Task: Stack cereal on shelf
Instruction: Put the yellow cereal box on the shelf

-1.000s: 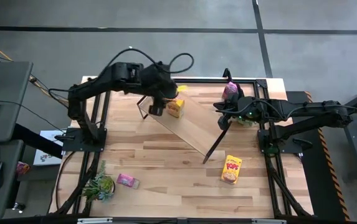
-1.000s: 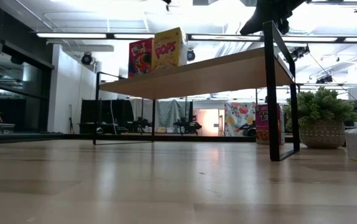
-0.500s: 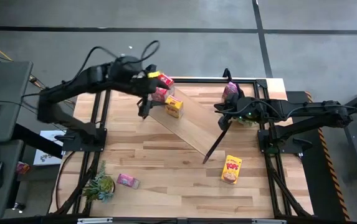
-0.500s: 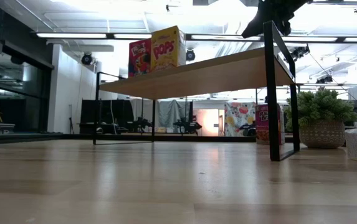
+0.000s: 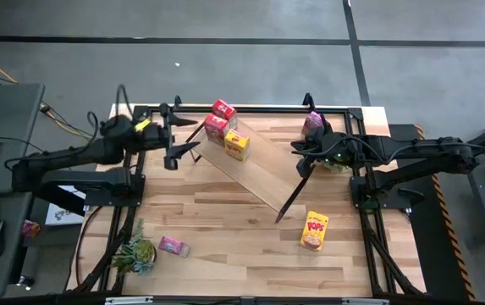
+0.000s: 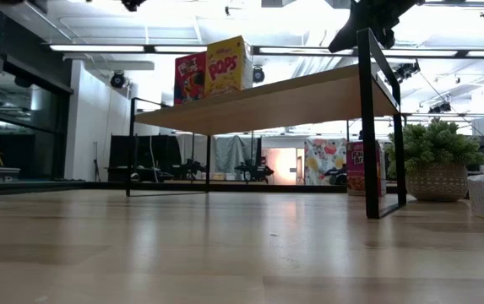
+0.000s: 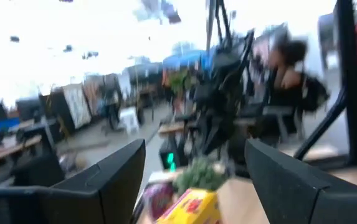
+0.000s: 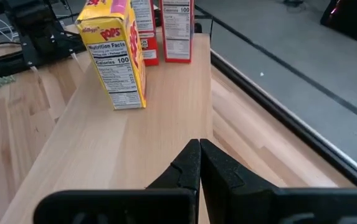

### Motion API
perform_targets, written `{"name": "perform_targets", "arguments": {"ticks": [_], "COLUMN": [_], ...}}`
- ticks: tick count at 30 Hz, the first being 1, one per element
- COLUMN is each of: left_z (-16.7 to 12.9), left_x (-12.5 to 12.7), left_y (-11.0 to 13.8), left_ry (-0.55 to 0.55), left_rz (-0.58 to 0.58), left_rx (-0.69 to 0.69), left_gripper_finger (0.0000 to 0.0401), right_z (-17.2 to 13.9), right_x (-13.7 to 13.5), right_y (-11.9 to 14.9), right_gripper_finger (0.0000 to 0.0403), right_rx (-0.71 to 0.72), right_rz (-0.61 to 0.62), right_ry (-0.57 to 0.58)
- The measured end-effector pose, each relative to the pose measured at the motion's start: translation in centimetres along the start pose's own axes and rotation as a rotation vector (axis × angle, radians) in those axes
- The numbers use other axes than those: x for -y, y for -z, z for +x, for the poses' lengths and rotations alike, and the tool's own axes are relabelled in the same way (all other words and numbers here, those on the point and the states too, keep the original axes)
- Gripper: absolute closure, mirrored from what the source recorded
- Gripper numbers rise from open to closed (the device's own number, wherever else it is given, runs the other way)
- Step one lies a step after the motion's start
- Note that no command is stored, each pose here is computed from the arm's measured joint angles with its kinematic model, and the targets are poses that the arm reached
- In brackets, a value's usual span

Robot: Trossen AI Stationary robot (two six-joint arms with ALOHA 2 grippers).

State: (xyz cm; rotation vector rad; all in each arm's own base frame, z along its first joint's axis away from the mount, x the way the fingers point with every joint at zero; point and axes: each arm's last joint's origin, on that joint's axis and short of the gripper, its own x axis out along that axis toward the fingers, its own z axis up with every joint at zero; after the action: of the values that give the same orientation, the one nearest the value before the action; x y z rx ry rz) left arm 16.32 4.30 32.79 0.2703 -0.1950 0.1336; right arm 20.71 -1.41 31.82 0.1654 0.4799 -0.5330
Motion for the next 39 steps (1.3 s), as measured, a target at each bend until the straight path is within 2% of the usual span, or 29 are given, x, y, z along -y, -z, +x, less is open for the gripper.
{"name": "perform_targets", "arguments": {"ticks": [5,8,13,15,21,25,28,31,35,39], "left_z": [-1.2,-1.2,-1.0,-1.0,-1.0,-1.0,-1.0,-1.0,-1.0,-1.0], "left_x": [0.8,1.1,1.4,1.4,1.3,1.3,1.3,1.3,1.3,1.3], "left_y": [2.5,3.8,5.0,5.1,5.0,5.0,5.0,5.0,5.0,5.0], "left_ry": [-0.003,0.006,0.006,0.006,0.005,0.004,0.004,0.004,0.003,0.003], "left_rz": [-0.032,-0.044,-0.092,-0.081,-0.064,-0.063,-0.062,-0.062,-0.061,-0.061], "left_rx": [0.052,0.003,-0.048,-0.053,-0.043,-0.043,-0.043,-0.042,-0.041,-0.041], "left_gripper_finger": [0.0135,0.0135,0.0135,0.0135,0.0135,0.0135,0.0135,0.0135,0.0135,0.0135], "right_z": [0.1,0.0,-0.5,-1.0,-2.8,-4.6,-6.3,-7.7,-8.5,-8.4], "right_x": [0.0,-0.3,-1.8,-2.5,-4.7,-6.7,-8.1,-9.4,-10.7,-12.3], "right_y": [-0.6,-0.6,-0.1,0.3,2.5,3.5,4.6,6.3,9.1,11.5], "right_gripper_finger": [0.0402,0.0402,0.0402,0.0402,0.0402,0.0402,0.0402,0.0402,0.0402,0.0402], "right_rx": [0.054,0.032,-0.110,-0.185,-0.441,-0.536,-0.599,-0.650,-0.675,-0.664], "right_rz": [0.023,0.048,0.138,0.199,0.329,0.411,0.493,0.539,0.493,0.416], "right_ry": [0.007,-0.107,-0.471,-0.558,-0.621,-0.680,-0.664,-0.588,-0.411,-0.312]}}
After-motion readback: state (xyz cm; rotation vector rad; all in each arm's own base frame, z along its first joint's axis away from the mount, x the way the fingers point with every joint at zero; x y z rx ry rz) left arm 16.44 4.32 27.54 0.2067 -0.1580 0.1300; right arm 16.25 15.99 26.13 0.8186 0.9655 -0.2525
